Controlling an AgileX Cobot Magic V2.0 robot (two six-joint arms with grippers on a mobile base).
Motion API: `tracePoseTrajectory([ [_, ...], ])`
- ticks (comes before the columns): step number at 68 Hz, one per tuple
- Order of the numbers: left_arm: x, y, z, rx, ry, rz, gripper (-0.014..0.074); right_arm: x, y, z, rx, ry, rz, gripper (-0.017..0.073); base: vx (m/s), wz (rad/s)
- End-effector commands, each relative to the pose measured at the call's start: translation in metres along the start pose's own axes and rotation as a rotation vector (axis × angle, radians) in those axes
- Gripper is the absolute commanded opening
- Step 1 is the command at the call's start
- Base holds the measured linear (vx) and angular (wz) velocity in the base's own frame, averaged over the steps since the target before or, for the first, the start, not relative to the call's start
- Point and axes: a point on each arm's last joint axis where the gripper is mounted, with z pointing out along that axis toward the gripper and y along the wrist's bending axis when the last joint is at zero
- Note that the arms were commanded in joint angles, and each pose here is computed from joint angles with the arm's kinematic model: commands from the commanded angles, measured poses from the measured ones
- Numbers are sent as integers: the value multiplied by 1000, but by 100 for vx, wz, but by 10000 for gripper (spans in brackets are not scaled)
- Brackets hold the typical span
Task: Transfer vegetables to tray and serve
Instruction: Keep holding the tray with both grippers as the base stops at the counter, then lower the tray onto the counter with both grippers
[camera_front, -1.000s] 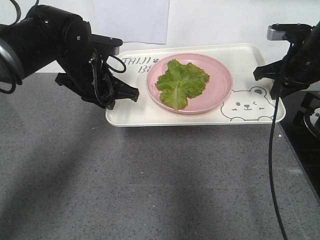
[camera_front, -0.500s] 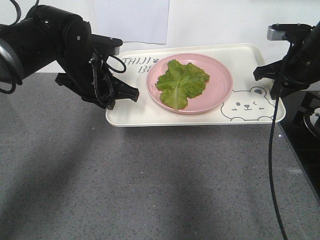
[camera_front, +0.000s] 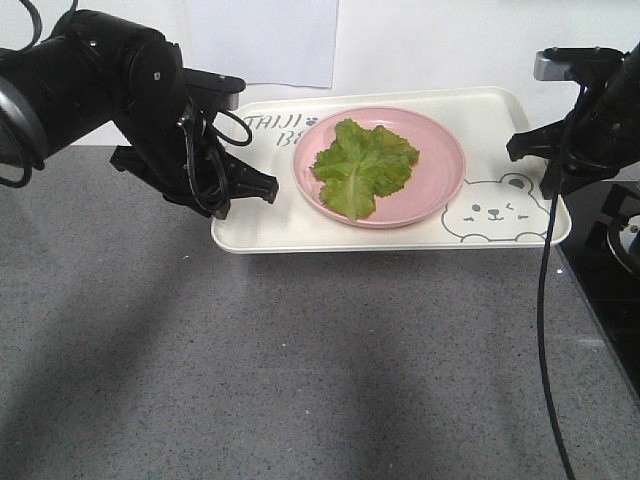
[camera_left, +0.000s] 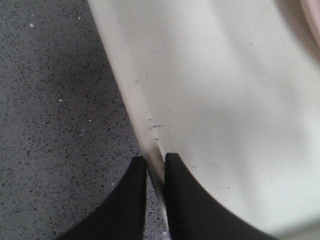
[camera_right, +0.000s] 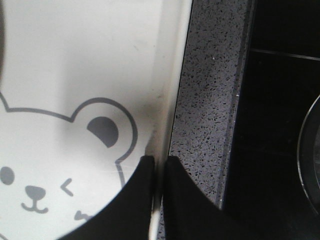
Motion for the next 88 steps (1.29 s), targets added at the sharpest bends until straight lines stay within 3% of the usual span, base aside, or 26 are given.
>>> tracePoseTrajectory([
  [1, -10, -14, -43, 106, -178, 10, -6, 0, 16, -31, -68, -82, -32, -10, 0, 0],
  [63, -10, -14, -43, 107, -180, 10, -6, 0, 16, -31, -70, -83, -30, -10, 0, 0],
  [74, -9, -12, -40, 86, -152, 15, -6, -1, 22, -31, -136, -89, -33, -10, 0, 0],
  [88, -4, -2, -37, -15, -101, 50, -6, -6, 35, -20, -251, -90, -50, -7, 0, 0],
])
